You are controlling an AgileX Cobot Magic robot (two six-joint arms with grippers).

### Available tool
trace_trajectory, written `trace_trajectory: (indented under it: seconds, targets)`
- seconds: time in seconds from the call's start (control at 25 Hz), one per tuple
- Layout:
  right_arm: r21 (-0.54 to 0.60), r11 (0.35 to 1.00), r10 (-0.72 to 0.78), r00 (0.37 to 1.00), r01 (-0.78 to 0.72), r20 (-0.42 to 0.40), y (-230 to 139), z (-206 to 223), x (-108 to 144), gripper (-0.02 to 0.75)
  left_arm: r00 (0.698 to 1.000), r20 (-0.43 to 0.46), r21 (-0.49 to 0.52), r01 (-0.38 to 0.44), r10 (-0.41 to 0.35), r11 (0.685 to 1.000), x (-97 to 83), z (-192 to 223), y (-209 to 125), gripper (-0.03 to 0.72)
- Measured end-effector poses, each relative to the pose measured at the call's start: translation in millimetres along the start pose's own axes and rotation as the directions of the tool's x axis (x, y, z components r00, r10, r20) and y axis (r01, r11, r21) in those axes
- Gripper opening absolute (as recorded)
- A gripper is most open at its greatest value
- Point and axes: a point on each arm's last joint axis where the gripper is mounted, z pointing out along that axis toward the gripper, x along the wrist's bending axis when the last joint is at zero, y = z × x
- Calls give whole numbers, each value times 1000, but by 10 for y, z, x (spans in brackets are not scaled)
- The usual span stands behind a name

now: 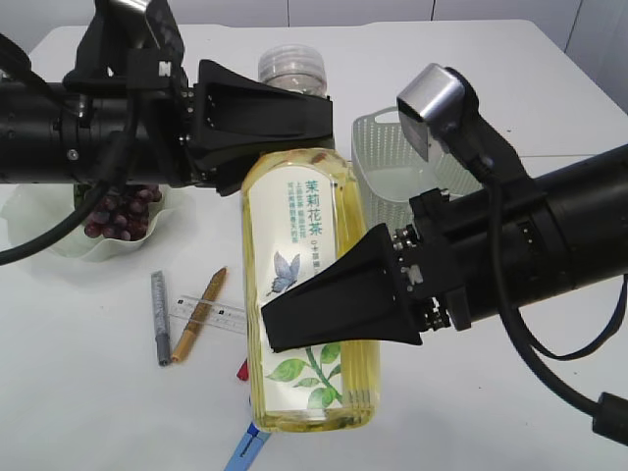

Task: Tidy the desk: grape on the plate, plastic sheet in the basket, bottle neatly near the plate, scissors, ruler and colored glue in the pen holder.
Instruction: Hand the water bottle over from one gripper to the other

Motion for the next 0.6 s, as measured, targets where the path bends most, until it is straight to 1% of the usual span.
trace_trajectory:
  seconds: [0.44, 0.6]
  targets:
    - [-2, 1000, 1, 1000, -1, -1, 2, 0, 1, 419, 1000, 0, 0, -1, 1, 1000, 0, 0, 0, 319]
    - [-2, 1000, 1, 1000, -1, 1, 2, 0, -1, 469, 1000, 0, 0, -4, 4, 1000, 0, 0, 0, 314]
